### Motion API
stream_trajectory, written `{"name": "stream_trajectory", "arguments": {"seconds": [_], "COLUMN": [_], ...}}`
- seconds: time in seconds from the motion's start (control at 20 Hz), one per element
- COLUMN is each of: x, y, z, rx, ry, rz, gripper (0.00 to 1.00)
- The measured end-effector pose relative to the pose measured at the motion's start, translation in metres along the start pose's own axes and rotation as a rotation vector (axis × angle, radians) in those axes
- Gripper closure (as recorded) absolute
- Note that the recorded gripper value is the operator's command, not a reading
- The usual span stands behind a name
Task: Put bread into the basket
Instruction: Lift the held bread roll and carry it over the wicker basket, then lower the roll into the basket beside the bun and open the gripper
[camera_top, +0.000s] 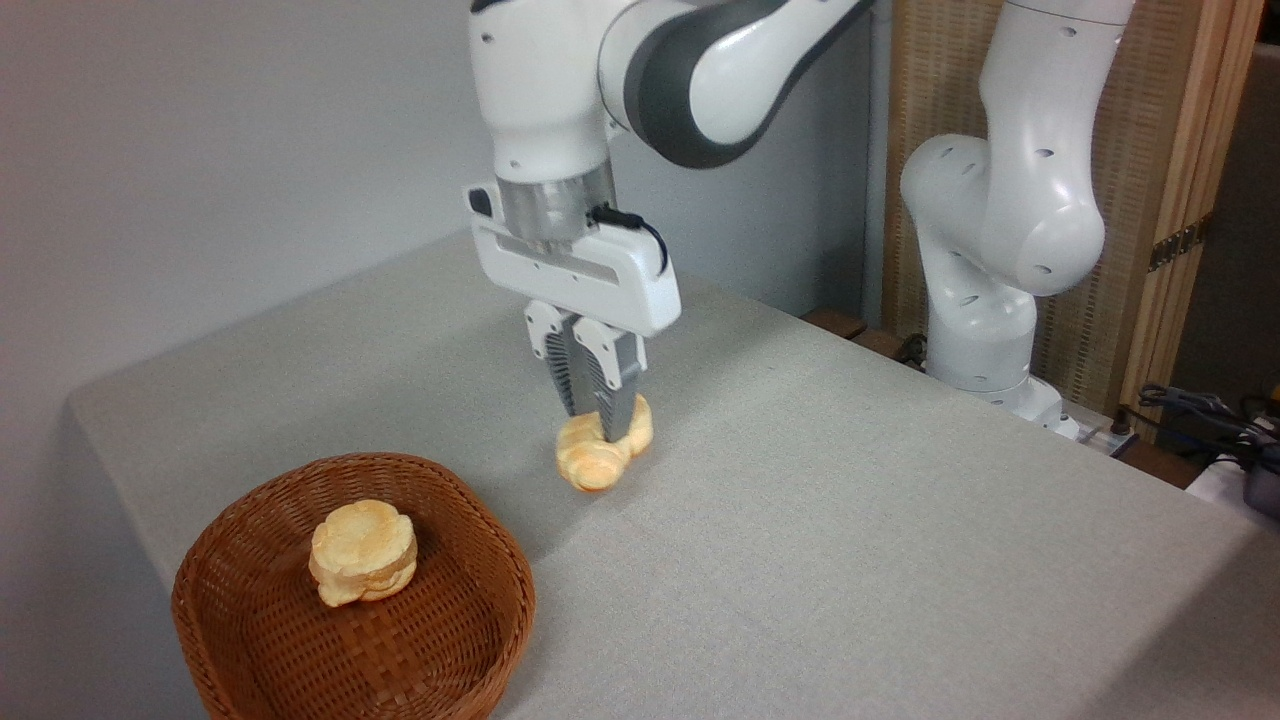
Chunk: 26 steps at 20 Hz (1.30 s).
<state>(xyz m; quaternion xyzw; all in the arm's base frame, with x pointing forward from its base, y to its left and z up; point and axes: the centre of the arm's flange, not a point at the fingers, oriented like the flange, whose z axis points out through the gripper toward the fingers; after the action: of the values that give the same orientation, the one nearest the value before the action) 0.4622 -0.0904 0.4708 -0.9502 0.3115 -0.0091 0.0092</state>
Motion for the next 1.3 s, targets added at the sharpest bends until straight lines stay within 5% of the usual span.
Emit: {"name": "stream_trajectory", "arguments": {"seconds": [0.4, 0.55, 0.65, 0.95, 1.3], "x": [0.057, 0.082, 0.092, 0.101, 0.096], "y": [-0.019, -0.027, -0.032, -0.048, -0.07], "z": [-0.046, -0.04, -0.039, -0.042, -0.033], "rx": [0.034, 0.04, 0.043, 0.081, 0.099], "ry": [0.193, 0.295, 0.365, 0.476, 0.472], "rz": [-0.032, -0.062, -0.087, -0.13, -0.162], "gripper": [0.65, 0.39, 0.0, 0.0, 0.0]}}
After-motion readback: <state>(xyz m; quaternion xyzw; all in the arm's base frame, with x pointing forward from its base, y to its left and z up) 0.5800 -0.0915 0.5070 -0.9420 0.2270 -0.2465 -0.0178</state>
